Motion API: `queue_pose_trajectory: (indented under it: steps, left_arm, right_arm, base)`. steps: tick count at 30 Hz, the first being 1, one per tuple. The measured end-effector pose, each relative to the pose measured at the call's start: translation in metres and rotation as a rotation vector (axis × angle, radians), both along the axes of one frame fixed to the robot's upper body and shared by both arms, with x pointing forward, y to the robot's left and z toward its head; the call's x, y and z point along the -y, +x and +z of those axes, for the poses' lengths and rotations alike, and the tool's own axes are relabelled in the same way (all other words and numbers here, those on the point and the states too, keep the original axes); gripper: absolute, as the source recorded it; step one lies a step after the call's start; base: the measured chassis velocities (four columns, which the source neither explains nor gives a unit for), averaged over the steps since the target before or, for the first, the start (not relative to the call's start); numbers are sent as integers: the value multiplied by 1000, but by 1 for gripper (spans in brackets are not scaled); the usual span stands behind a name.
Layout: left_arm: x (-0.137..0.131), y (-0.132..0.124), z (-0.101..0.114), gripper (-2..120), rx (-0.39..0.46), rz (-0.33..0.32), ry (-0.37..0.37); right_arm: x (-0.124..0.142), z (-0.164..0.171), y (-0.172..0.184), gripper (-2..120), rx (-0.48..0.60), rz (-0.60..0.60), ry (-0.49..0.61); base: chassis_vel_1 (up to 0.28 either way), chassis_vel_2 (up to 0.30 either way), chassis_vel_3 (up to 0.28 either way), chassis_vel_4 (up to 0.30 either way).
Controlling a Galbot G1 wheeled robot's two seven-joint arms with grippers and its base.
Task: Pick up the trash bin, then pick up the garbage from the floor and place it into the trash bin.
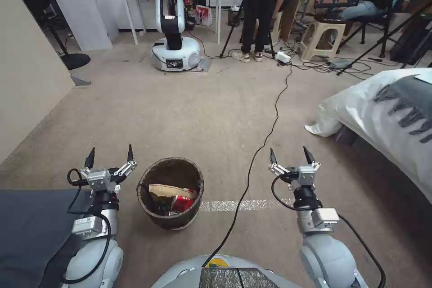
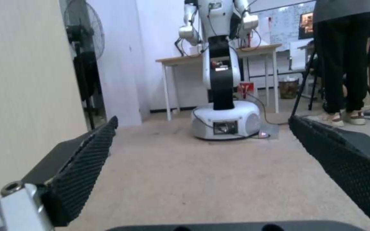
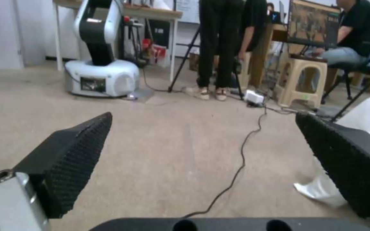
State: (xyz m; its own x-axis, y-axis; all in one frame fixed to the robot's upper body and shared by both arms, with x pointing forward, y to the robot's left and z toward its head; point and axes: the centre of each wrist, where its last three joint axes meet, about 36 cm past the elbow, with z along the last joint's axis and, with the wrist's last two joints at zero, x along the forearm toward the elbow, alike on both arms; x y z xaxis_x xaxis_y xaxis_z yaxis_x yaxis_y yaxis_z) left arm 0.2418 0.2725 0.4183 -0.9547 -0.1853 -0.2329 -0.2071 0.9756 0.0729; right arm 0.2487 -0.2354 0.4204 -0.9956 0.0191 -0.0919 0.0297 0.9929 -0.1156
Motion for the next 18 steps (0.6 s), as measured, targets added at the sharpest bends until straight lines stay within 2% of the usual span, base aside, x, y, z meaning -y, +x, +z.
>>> queue_pose_trajectory:
  steps: [18]
  left_arm:
    - [1,-4,0,100,-12,1,16]
  right_arm:
    - [-1,1,1,100,20,2,-23]
  base:
    - [0,0,0,0]
